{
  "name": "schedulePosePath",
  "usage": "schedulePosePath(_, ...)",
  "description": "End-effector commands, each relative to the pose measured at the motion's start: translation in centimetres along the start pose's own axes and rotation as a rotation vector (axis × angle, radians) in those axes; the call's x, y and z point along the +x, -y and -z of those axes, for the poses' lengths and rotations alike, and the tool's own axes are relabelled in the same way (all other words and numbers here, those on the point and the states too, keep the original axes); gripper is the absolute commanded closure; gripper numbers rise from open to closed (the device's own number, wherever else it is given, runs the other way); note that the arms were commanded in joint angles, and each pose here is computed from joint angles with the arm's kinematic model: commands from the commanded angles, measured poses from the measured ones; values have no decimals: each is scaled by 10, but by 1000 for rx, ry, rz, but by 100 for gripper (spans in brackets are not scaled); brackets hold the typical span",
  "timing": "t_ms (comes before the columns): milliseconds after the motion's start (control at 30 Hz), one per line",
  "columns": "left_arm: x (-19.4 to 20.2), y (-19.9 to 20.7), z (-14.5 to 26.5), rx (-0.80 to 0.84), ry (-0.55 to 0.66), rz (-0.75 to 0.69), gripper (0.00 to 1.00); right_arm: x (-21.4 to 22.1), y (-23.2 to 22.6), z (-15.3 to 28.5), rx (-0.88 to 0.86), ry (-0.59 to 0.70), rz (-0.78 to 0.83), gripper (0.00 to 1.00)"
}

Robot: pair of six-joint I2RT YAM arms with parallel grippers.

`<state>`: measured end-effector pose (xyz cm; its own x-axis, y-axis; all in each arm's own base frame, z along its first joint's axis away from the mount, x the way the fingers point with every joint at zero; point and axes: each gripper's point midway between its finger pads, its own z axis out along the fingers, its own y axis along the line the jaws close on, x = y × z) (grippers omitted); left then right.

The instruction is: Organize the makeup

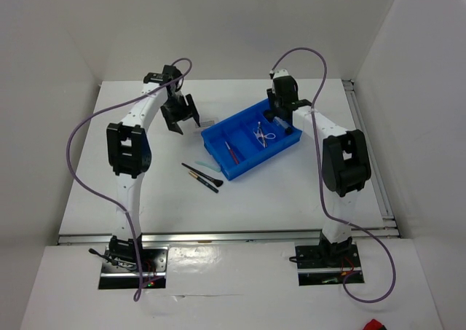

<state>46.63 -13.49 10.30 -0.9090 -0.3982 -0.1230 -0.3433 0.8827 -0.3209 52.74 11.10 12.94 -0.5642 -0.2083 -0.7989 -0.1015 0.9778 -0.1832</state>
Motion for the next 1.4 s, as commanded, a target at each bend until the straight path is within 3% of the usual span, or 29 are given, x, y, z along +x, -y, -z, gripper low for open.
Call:
schedulePosePath(0, -3, 4, -13, -6, -9, -27, 17, 5, -3, -5, -29, 2, 4, 67)
schedulePosePath(367, -10, 18, -38, 4, 24, -54, 17, 36, -8, -4, -52, -68, 20, 66)
schedulePosePath(467, -18, 20, -45, 7, 47, -58, 17, 41, -6, -3, -44, -89, 26, 51)
schedulePosePath(533, -20, 17, -56, -9, 46, -56, 17, 40, -4, -2, -33, -91, 27, 31)
schedulePosePath(600, -24, 14, -57, -29, 57, -65, 17, 30, -2, 6, -32, -79, 14, 20)
schedulePosePath(733, -33, 11, -58, -44, 98, -111, 17, 8, 5, 24, -21, -41, -4, 4)
schedulePosePath(767, -34, 14, -60, -46, 113, -137, 17, -2, 7, 29, -20, -17, -10, 2)
schedulePosePath(900, -41, 18, -61, -53, 155, -185, 0, -19, 11, 50, -29, 13, -37, 1)
schedulePosePath(1067, -47, 13, -72, -102, 184, -168, 1, -37, 10, 71, -26, 47, -35, 1)
schedulePosePath(1367, -30, -52, -78, -343, 140, -91, 12, -48, 8, 94, 5, 70, -10, 0)
